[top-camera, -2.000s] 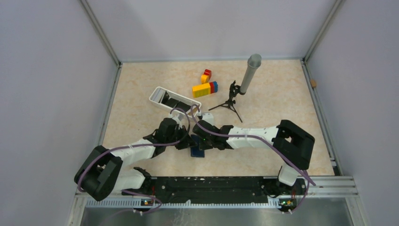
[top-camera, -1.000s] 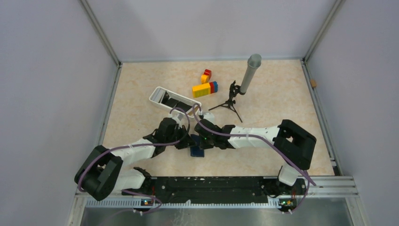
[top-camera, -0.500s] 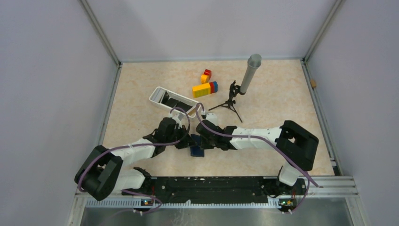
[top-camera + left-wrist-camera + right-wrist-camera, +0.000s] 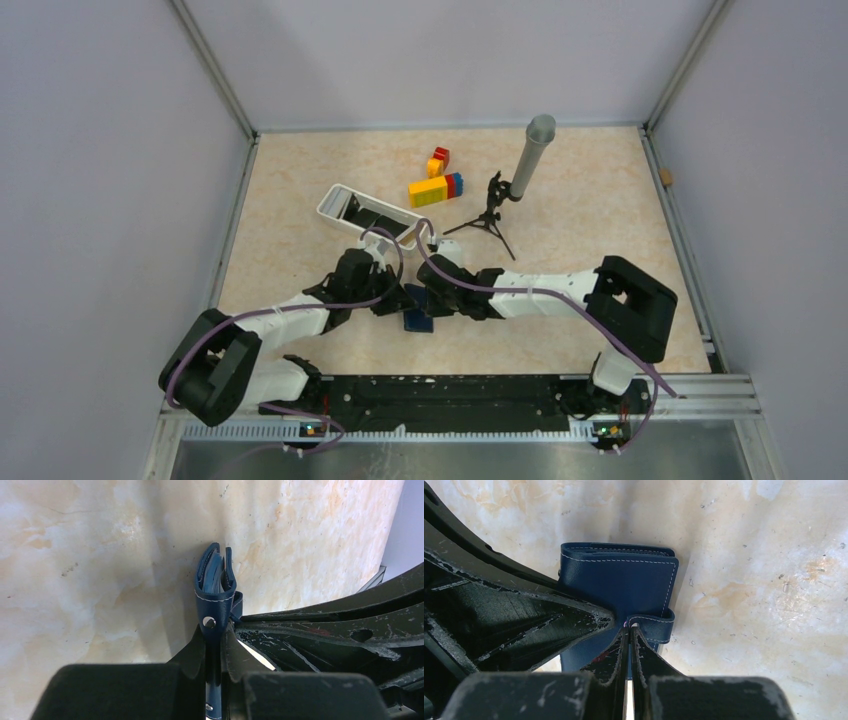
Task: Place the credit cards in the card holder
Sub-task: Close the card holder at the center of the board.
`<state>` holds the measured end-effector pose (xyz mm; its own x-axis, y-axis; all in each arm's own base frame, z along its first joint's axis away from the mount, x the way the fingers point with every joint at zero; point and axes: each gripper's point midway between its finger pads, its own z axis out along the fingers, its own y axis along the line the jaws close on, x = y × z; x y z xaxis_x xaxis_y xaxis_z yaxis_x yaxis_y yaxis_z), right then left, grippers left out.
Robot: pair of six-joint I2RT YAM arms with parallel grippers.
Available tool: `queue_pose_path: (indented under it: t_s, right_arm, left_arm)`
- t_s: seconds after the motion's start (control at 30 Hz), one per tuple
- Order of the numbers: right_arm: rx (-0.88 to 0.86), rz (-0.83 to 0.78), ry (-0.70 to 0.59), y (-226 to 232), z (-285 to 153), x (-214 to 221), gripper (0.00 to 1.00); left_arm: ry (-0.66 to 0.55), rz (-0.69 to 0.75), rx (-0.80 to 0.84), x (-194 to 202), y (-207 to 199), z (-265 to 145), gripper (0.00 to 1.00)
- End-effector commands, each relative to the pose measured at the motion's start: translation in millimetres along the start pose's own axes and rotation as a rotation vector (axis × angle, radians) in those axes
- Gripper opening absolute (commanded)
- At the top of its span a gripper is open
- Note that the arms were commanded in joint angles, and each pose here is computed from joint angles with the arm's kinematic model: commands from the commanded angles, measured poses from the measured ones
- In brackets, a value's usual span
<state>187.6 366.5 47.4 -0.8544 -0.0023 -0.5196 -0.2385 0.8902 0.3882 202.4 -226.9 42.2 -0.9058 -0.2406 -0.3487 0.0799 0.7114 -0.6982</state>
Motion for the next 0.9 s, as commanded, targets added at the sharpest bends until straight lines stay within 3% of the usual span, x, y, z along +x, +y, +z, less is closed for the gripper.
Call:
queue_pose_path:
  t_s: [0.0,0.87]
  right_arm:
    - [-0.116,0.006,-0.040,29,-10,-13,0.00]
    - [-0.088,-0.027,-0.016,27,12,-12,0.00]
  left_arm:
    - [-0.014,0.037,-0.091,-3,21,1,0.00]
    - [0.014,0.057,-0.049,3,16,1,0.00]
